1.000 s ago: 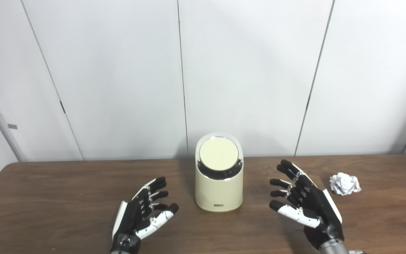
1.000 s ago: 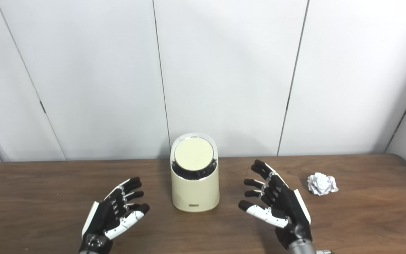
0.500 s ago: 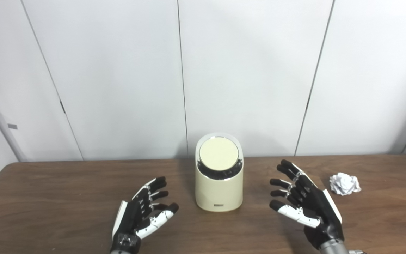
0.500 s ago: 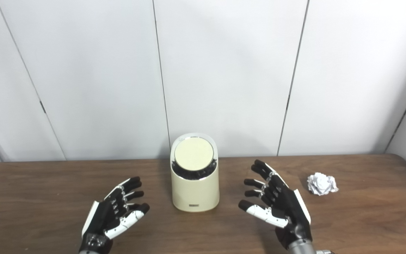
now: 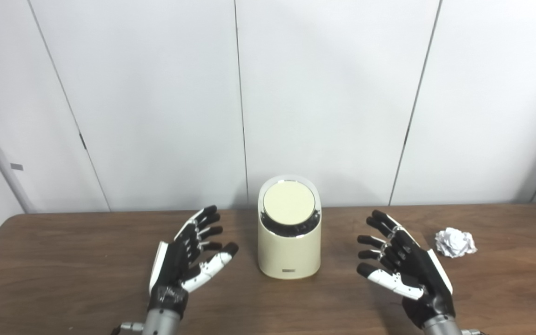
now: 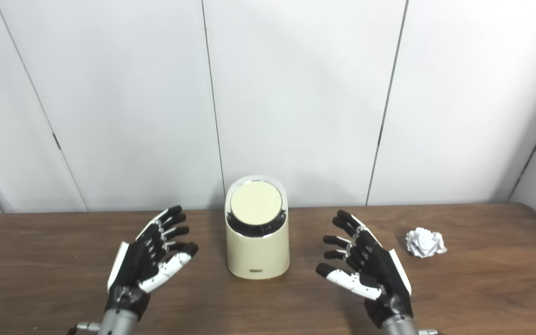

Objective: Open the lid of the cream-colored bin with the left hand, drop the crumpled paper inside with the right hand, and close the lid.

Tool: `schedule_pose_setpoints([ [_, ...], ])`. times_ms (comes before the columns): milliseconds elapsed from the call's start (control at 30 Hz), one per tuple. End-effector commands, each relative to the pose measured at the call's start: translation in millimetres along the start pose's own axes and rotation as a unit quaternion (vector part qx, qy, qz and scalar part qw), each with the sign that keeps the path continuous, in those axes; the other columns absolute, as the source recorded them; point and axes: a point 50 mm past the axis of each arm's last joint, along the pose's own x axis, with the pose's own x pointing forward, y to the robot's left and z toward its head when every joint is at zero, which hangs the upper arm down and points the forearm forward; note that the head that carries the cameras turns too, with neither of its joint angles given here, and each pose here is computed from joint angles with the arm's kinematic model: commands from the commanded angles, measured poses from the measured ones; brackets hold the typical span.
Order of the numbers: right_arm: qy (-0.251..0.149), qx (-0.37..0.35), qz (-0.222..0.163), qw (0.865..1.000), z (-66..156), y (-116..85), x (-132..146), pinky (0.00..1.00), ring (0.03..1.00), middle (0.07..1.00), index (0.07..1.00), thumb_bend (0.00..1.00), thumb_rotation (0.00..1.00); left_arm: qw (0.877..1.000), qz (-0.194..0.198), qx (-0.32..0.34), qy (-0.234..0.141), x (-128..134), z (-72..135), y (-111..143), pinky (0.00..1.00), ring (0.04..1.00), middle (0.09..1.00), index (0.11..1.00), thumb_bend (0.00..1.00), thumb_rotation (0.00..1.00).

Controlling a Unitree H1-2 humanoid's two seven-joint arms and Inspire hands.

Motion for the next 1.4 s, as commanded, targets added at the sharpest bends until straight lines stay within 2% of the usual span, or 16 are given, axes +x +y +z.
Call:
schedule_pose_setpoints([
  [0,-0.039,-0.007,0.008,0.999,16,-2,10,0.58,0.715,0.851,0.835,0.85,0.15,0.999,0.007,0.008,-0.052,19,32,-2,0.71,0.801,0.842,0.911,0.75,0.33],
  [100,-0.036,-0.007,0.008,0.999,16,-3,10,0.55,0.710,0.849,0.830,0.85,0.16,0.998,0.006,0.020,-0.052,32,39,-6,0.73,0.803,0.834,0.912,0.78,0.33],
  [333,-0.035,-0.001,0.011,0.999,12,-7,10,0.55,0.722,0.860,0.831,0.82,0.12,0.996,-0.005,0.078,-0.047,66,55,-17,0.85,0.869,0.883,0.947,0.84,0.32],
  [433,-0.035,-0.003,0.013,0.999,11,-7,9,0.54,0.726,0.862,0.832,0.83,0.15,0.995,-0.001,0.088,-0.046,75,60,-21,0.82,0.879,0.934,0.992,0.86,0.33],
  [667,-0.037,-0.011,0.011,0.999,12,-3,10,0.54,0.722,0.863,0.831,0.84,0.16,0.992,0.002,0.110,-0.055,96,70,-29,0.76,0.919,0.979,1.000,0.89,0.30],
  [800,-0.037,-0.013,0.009,0.999,13,0,11,0.54,0.720,0.856,0.830,0.84,0.16,0.991,-0.010,0.125,-0.053,104,75,-32,0.85,0.988,0.999,1.000,0.90,0.30],
  [933,-0.039,-0.006,0.009,0.999,14,0,11,0.54,0.725,0.856,0.830,0.82,0.13,0.982,-0.011,0.177,-0.060,112,80,-33,0.94,1.000,1.000,1.000,0.93,0.32],
  [1100,-0.042,-0.003,0.008,0.999,13,1,12,0.56,0.720,0.858,0.837,0.82,0.11,0.971,-0.013,0.231,-0.067,121,84,-33,0.83,1.000,1.000,1.000,0.95,0.32],
  [1200,-0.040,-0.008,0.010,0.999,14,2,12,0.56,0.713,0.856,0.838,0.83,0.13,0.966,-0.019,0.251,-0.066,126,88,-34,0.76,1.000,1.000,1.000,0.96,0.32],
  [1367,-0.040,-0.012,0.008,0.999,15,4,11,0.58,0.714,0.856,0.838,0.83,0.14,0.960,-0.027,0.270,-0.069,131,90,-36,0.76,1.000,1.000,1.000,0.99,0.31],
])
